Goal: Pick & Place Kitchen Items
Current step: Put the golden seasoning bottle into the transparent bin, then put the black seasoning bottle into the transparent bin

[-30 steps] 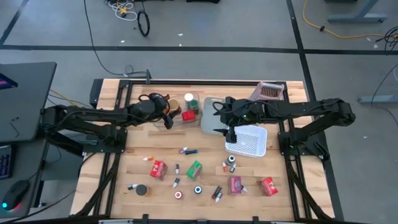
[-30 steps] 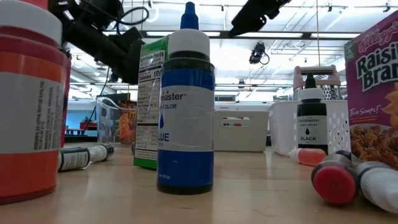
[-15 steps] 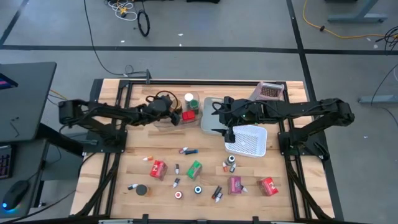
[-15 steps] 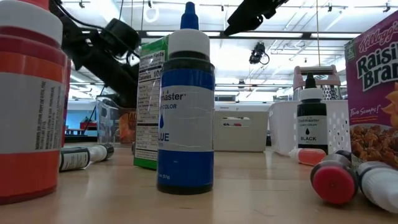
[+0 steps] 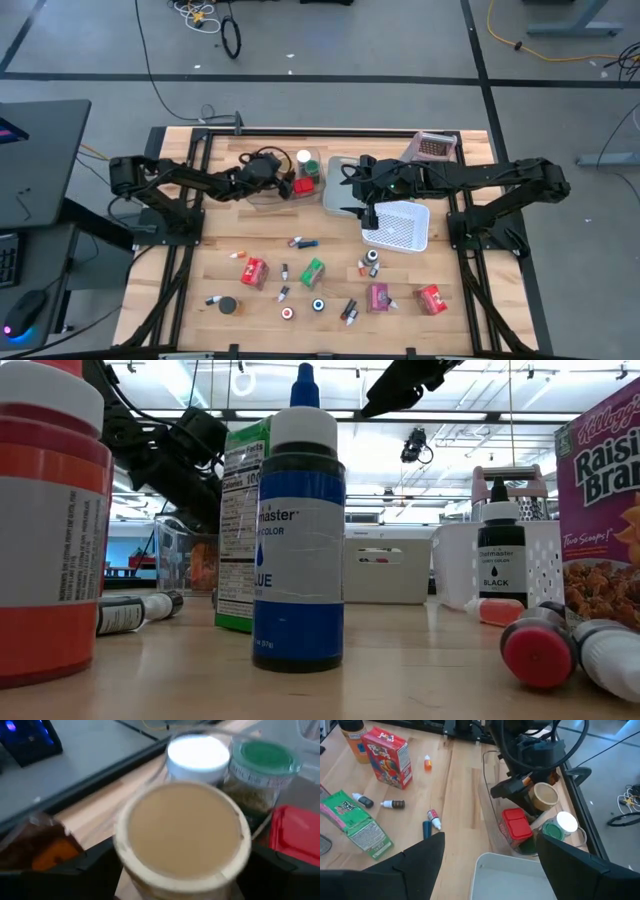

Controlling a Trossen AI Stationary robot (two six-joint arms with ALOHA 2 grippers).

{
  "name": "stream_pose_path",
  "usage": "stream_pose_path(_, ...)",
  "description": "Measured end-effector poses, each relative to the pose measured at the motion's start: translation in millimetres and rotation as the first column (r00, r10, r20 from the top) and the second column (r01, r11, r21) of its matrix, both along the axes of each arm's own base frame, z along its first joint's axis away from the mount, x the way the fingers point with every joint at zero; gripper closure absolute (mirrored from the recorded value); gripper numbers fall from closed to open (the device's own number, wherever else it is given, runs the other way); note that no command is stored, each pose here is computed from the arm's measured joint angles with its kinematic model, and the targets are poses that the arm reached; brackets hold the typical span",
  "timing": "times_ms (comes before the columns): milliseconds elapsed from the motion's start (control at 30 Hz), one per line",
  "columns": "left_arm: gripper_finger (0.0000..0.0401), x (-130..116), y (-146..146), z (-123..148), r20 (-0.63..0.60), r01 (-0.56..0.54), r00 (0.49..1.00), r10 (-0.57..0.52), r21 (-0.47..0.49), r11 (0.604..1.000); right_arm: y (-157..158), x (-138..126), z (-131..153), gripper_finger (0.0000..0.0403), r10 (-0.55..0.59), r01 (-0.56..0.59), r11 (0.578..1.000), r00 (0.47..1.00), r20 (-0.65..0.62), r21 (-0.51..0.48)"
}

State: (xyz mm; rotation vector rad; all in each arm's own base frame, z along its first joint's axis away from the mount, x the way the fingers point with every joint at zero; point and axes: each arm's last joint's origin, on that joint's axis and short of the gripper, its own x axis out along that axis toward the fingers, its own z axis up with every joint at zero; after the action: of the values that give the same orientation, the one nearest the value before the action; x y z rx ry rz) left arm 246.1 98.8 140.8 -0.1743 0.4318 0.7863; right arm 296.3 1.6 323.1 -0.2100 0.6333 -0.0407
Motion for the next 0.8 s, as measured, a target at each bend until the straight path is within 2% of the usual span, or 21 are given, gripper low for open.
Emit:
stream_pose_path(200,0.0049,0,1,14,-0.013,0.004,1.000,-0.002,0.086,0.996,0,0,0,0.0080,-0.017,0.017,1.000,1.000,0.002,0.024)
stream_pose_path(300,0.0049,0,-4,33,0.029,0.029,0.999,-0.033,0.133,0.991,0,0,0,0.0080,-0.029,0.029,0.999,1.000,0.004,0.042)
stream_pose_path(433,0.0049,-3,-20,71,0.081,0.113,0.988,-0.133,0.218,0.970,0,0,0,0.0080,-0.045,0.045,0.997,0.999,0.006,0.064)
stream_pose_path(600,0.0049,-12,-59,114,0.122,0.260,0.943,-0.310,0.313,0.913,0,0,0,0.0080,-0.066,0.065,0.994,0.998,0.009,0.093)
stream_pose_path(800,0.0059,-27,-120,145,0.124,0.466,0.836,-0.535,0.355,0.810,0,0,0,0.0080,-0.066,0.065,0.994,0.998,0.009,0.092)
